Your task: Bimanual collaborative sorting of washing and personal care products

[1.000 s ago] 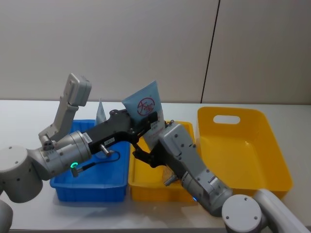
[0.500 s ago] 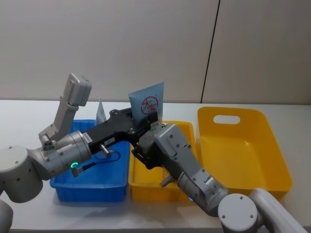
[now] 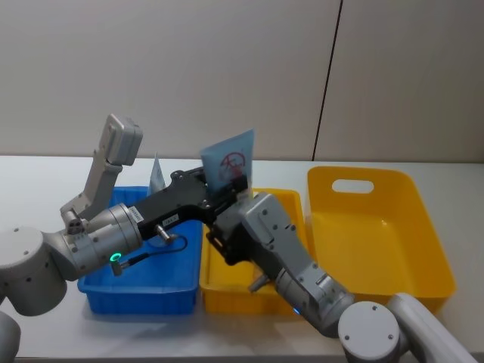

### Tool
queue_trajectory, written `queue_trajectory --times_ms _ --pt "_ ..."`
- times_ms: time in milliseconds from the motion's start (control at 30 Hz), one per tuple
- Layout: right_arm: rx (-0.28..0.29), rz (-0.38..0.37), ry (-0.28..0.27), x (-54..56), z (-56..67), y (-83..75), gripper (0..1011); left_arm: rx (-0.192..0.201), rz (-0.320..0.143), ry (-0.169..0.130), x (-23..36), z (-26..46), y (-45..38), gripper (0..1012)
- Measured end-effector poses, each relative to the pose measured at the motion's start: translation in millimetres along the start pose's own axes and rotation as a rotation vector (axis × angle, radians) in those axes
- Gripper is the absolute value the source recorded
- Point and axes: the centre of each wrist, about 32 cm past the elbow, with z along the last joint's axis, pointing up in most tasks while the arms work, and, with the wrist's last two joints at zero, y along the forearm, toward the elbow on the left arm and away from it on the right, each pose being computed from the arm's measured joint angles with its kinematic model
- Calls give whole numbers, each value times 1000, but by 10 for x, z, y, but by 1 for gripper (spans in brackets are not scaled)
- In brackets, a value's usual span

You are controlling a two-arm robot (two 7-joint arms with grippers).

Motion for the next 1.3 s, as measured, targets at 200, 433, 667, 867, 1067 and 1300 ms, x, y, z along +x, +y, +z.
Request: queue_trajectory --times_ms 200,433,667,867,1067,1300 --pt "-3 -8 9 7 5 -17 482 0 0 0 0 0 1 527" --pt "-6 -45 21 43 17 -41 415 0 0 0 0 0 0 741" --pt "-9 -119 30 138 18 -67 363 0 0 0 1 0 1 940" --pt "-13 -202 32 261 6 -101 333 0 0 0 1 0 2 1001" --pt "-15 -297 33 414 -4 -148 328 0 1 0 1 0 2 1001" --pt "-17 -413 55 590 12 -219 313 0 1 0 1 0 1 1001"
